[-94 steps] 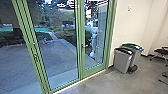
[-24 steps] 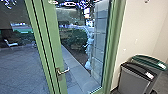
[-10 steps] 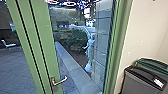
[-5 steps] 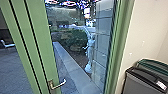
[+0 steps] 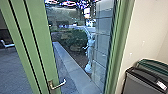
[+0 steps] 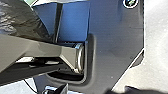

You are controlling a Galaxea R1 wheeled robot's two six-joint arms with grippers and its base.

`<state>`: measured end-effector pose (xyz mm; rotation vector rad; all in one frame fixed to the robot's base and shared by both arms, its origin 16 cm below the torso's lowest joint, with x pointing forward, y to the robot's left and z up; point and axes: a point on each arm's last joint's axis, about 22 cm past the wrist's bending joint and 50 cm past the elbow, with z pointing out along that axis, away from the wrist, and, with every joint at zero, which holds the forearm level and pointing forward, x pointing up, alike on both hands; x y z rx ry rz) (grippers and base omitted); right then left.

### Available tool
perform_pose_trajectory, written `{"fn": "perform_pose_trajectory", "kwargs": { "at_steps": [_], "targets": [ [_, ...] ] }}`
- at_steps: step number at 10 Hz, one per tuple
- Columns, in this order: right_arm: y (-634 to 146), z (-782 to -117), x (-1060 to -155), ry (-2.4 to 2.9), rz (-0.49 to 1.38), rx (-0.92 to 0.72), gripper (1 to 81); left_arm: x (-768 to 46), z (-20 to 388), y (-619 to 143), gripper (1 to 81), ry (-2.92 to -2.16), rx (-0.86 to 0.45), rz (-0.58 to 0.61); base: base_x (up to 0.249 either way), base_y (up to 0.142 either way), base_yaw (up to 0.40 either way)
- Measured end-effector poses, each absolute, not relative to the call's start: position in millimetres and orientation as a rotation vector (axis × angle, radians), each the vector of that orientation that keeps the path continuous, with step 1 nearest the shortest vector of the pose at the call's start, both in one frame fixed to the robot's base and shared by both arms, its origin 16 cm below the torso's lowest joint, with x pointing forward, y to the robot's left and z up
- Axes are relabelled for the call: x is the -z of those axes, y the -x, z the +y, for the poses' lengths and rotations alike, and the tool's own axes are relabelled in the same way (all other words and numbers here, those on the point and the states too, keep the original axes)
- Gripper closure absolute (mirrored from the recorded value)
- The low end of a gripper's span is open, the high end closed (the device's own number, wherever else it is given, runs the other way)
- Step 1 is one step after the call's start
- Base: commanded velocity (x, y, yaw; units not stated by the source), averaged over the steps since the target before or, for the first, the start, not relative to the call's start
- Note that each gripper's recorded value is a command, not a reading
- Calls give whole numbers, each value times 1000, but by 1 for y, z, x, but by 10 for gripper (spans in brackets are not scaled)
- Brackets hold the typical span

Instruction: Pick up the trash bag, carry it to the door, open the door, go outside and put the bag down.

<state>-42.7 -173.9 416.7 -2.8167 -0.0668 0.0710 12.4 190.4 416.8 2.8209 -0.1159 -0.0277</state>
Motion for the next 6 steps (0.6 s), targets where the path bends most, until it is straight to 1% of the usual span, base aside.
{"fn": "perform_pose_trajectory", "kwargs": {
  "at_steps": [6],
  "targets": [
    [43,-174,-417,2817,-65,-70,10,-417,190,-15,811,-2822,19,-115,0,0,0]
  ]
}}
